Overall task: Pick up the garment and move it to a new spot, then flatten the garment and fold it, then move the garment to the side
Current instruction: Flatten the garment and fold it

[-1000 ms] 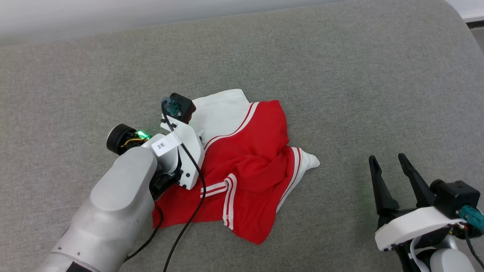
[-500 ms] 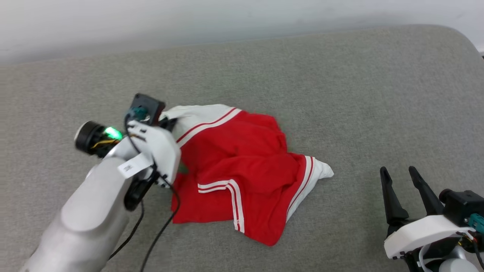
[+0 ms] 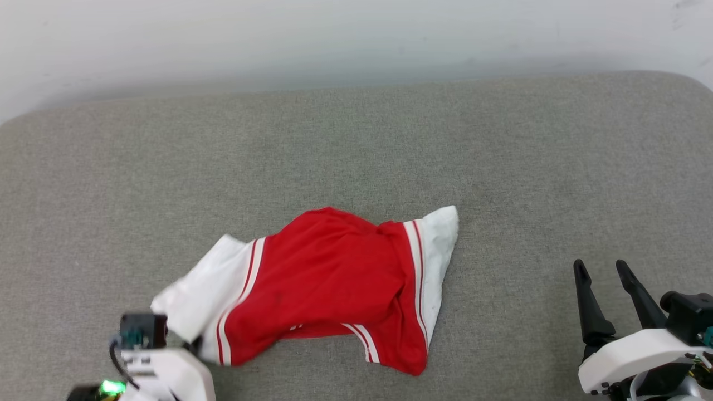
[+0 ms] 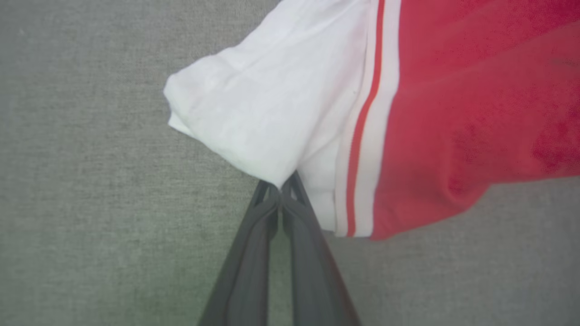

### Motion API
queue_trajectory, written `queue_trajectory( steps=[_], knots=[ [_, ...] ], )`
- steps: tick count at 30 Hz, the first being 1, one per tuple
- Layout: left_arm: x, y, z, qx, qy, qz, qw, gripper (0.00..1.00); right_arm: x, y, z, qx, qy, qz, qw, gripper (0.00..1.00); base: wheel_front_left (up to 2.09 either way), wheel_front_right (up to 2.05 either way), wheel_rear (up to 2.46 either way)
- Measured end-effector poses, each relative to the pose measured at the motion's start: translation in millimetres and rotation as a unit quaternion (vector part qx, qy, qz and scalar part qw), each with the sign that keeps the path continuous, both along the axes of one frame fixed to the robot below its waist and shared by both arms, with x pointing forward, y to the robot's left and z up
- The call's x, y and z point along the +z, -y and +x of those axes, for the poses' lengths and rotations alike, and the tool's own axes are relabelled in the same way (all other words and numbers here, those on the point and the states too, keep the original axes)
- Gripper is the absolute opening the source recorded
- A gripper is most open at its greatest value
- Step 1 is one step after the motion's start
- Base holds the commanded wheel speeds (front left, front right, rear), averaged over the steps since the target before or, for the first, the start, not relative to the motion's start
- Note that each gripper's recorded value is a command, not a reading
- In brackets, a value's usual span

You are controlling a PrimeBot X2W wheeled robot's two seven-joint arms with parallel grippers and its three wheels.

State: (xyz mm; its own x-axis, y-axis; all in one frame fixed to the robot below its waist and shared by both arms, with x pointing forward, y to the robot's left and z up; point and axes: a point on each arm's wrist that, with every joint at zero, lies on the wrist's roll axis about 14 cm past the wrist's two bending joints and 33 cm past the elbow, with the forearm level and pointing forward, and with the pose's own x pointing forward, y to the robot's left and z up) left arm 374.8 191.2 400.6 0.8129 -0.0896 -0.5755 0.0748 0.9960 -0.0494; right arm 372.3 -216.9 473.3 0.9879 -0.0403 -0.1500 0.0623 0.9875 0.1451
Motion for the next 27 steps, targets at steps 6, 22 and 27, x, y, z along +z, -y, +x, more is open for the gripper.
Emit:
queue_trajectory(
  steps=[6, 22, 27],
  knots=[
    [-26, -1, -45, 0.038, -0.049, -0.033, 0.998, 0.00, 8, 0, -4, 0.002, 0.005, -0.006, 1.000, 1.00, 0.00, 0.00, 0.00],
    [28, 8, -20, 0.039, 0.132, -0.053, 0.989, 1.00, 28, 4, -23, -0.002, 0.018, -0.015, 1.000, 1.00, 0.00, 0.00, 0.00],
    [63, 9, -7, 0.035, 0.217, -0.052, 0.974, 1.00, 27, 5, -24, -0.002, 0.013, -0.016, 1.000, 1.00, 0.00, 0.00, 0.00]
  ],
)
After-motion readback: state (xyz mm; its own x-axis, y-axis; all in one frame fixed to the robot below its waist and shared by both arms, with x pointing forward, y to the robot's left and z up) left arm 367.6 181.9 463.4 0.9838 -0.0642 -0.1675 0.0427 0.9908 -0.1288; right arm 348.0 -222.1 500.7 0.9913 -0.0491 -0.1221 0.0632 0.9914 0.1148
